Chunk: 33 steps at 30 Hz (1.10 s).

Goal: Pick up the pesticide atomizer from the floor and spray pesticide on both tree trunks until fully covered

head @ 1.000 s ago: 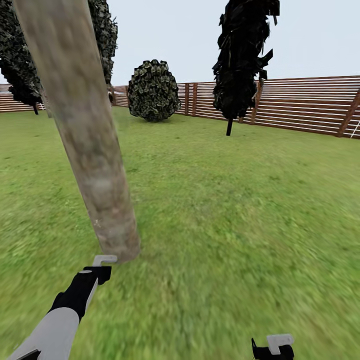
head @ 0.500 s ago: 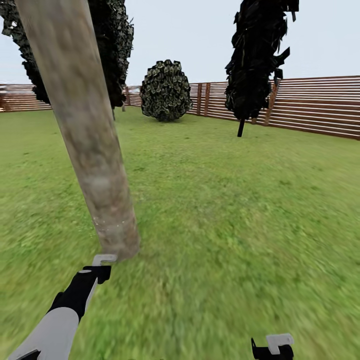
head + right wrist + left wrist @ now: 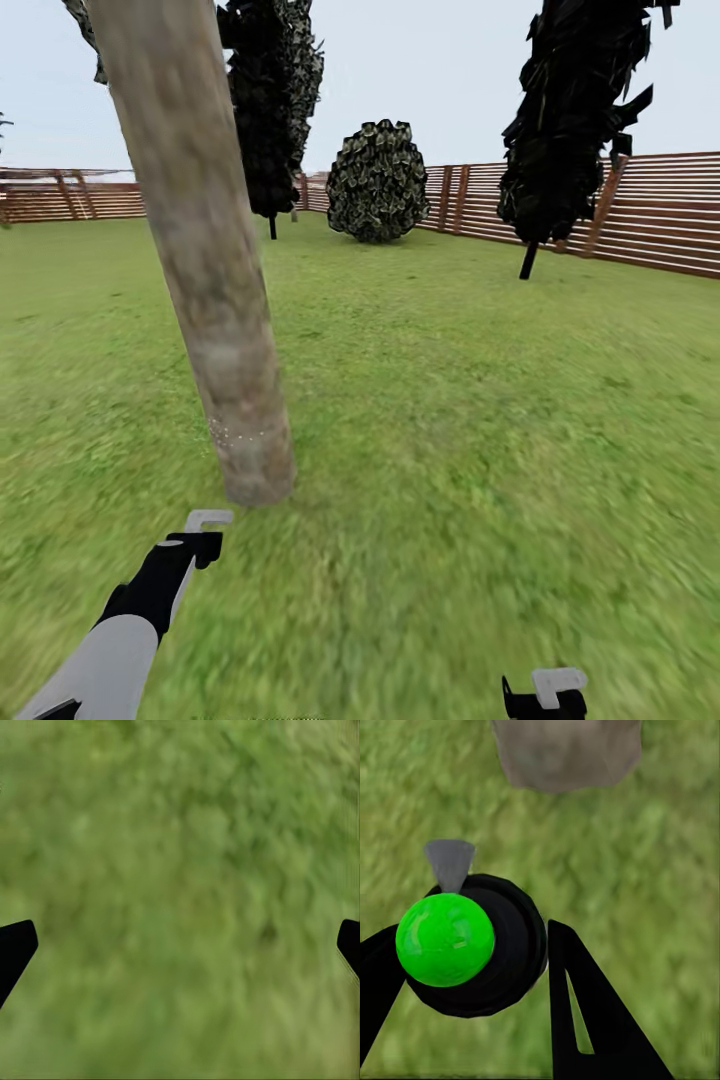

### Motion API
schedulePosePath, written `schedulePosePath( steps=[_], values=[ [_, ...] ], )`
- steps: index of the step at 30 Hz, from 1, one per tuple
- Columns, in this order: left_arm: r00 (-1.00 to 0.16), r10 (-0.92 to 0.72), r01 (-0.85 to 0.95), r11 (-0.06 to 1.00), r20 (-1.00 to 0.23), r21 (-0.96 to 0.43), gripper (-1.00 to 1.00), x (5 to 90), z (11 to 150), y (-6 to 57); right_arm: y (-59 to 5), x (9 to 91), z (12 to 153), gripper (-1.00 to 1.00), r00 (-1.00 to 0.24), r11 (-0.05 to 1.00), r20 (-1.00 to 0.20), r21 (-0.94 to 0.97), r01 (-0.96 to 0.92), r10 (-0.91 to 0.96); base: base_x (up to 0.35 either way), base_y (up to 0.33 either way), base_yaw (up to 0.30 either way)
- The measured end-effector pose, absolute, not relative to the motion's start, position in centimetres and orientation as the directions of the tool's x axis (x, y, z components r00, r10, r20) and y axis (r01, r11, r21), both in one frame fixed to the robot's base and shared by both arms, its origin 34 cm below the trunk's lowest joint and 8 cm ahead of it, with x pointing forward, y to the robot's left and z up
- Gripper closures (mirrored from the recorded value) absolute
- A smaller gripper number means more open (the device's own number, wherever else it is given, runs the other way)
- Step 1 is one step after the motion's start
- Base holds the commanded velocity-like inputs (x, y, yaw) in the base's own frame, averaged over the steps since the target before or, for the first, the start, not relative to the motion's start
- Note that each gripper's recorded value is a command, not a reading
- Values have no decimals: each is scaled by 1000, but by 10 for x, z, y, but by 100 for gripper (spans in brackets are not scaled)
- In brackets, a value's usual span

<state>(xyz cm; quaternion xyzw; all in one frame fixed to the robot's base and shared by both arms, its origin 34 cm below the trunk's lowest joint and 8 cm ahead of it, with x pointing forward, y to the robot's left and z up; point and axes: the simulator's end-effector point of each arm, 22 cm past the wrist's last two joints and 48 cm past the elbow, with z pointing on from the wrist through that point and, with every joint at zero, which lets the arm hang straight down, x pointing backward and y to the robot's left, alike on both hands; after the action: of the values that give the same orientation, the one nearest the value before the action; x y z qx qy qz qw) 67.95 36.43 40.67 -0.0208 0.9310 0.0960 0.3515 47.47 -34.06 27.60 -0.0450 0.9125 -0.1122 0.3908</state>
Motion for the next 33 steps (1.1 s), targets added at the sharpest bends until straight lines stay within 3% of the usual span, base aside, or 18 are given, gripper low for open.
schedulePosePath(
  steps=[14, 19, 26, 33],
  values=[
    [-751, 30, -107, 980, -659, 166, 100, 680, 407, 365, -340, 474, 276, -100, -691, 971, -703, -239, 5, -170, 0, -273, 57],
    [-751, 29, -108, 980, -659, 166, 100, 680, 407, 366, -340, 475, 276, -100, -691, 971, -703, -239, 5, -170, 33, -271, 226],
    [-752, 28, -108, 980, -658, 166, 100, 679, 407, 366, -340, 475, 276, -100, -691, 971, -703, -239, 5, -169, 214, -201, 270],
    [-754, 28, -105, 981, -657, 162, 100, 679, 405, 364, -340, 475, 276, -100, -690, 971, -703, -239, 5, -170, 271, -158, 48]
  ],
)
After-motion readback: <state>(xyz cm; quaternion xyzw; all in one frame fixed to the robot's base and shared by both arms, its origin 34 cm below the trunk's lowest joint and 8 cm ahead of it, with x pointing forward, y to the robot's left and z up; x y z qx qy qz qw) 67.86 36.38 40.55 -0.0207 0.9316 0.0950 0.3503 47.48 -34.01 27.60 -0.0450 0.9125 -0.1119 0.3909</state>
